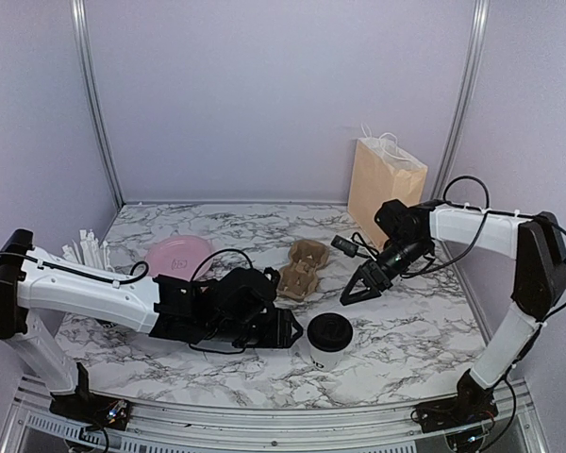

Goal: Pack the takeout coffee

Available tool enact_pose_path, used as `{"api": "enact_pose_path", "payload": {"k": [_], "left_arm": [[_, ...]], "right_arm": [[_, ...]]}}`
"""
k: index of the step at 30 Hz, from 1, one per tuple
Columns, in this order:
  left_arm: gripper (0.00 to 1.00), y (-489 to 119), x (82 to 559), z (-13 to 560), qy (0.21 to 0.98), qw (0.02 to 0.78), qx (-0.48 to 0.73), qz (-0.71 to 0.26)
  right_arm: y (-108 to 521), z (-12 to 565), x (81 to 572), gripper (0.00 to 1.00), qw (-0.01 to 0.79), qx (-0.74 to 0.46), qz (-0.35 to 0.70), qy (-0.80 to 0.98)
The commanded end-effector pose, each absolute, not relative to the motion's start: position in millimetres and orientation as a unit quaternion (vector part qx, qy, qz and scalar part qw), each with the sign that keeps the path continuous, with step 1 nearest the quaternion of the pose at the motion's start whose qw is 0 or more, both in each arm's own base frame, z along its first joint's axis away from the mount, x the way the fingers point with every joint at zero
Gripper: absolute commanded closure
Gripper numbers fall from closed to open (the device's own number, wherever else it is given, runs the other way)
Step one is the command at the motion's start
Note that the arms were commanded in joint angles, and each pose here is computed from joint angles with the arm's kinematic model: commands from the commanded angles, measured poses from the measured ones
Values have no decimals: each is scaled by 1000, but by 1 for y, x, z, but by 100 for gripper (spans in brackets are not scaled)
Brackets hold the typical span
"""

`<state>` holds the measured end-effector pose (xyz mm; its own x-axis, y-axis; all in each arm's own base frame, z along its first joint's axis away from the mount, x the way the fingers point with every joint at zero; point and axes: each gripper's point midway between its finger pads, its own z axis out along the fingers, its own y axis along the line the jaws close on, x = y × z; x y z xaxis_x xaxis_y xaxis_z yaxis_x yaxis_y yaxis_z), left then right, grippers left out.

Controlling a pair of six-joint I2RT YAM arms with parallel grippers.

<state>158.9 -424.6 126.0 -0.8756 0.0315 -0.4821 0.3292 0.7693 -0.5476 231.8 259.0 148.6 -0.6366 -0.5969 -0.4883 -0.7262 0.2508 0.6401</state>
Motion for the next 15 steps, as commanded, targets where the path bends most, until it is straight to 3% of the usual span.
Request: {"api": "enact_pose_path", "payload": {"k": [1, 15], "left_arm": [[44, -422, 154, 143, 905, 235, 68, -349], [48, -428, 165, 137, 890, 253, 41, -377]], "right_arm": [[252, 140, 228, 42, 64, -419, 438, 793], [238, 130, 218, 41, 54, -415, 424, 803]]}}
